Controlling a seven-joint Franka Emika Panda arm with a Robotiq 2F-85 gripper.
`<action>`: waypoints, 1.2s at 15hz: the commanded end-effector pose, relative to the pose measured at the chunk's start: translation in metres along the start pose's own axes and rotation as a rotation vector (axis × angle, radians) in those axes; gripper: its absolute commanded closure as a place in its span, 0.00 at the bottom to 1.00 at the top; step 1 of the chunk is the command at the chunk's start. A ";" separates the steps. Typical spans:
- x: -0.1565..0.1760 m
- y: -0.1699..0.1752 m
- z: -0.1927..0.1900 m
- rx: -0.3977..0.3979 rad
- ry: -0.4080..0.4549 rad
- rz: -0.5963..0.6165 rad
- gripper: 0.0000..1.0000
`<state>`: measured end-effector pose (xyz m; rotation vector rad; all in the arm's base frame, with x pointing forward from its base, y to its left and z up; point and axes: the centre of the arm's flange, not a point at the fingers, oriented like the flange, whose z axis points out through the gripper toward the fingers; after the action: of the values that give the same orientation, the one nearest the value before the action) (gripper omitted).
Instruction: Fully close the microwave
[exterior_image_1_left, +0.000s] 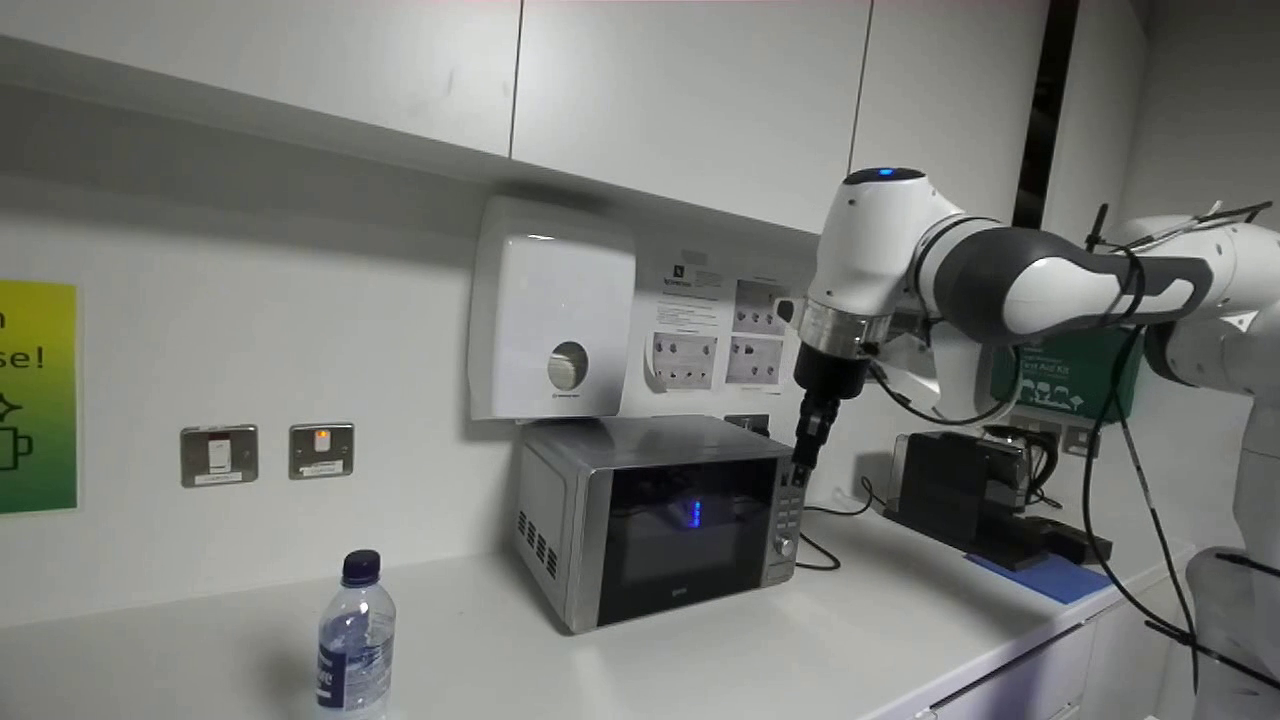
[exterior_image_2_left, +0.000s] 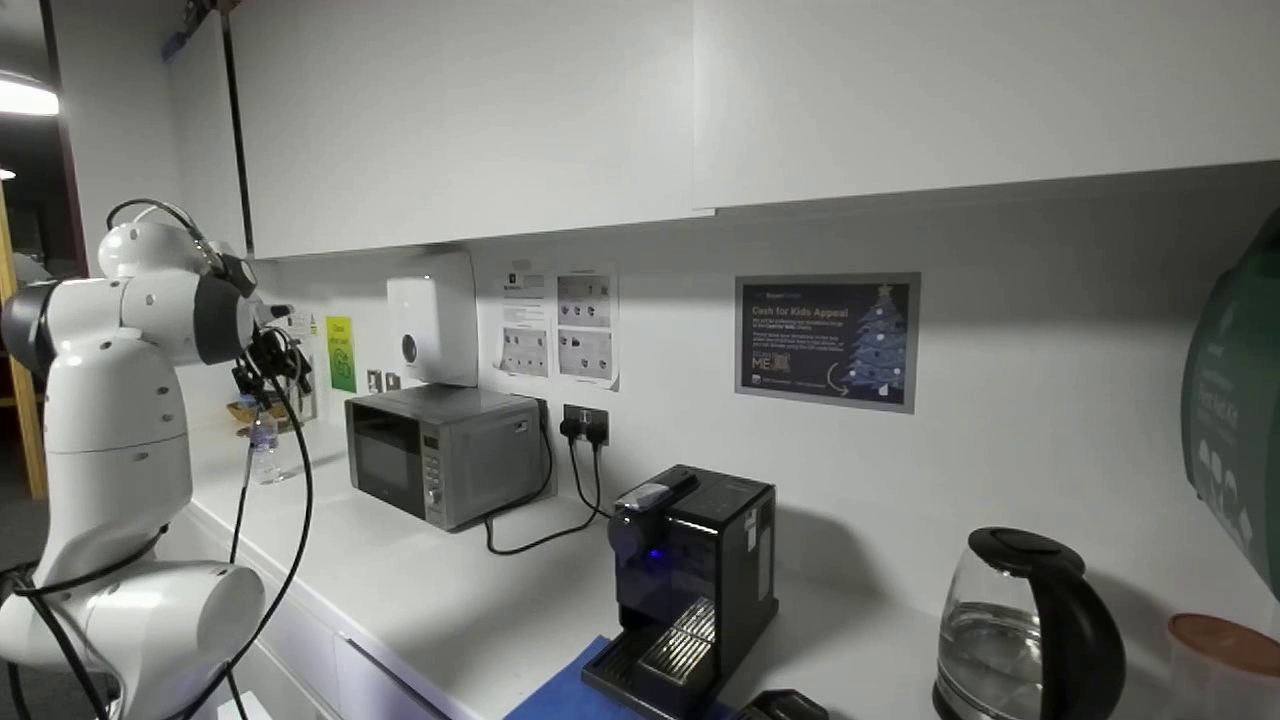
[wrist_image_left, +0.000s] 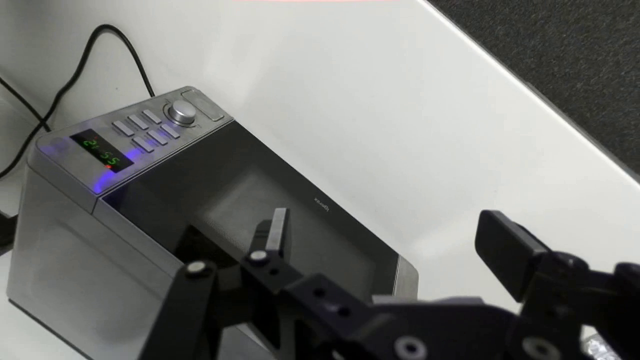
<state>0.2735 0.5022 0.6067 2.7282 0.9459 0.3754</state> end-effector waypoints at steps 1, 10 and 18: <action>-0.032 0.011 -0.038 -0.072 0.017 -0.015 0.00; -0.082 0.054 -0.086 -0.204 0.033 0.124 0.00; -0.077 0.075 -0.093 -0.195 0.043 0.200 0.00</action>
<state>0.2288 0.4085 0.7040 2.6497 0.6114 0.5341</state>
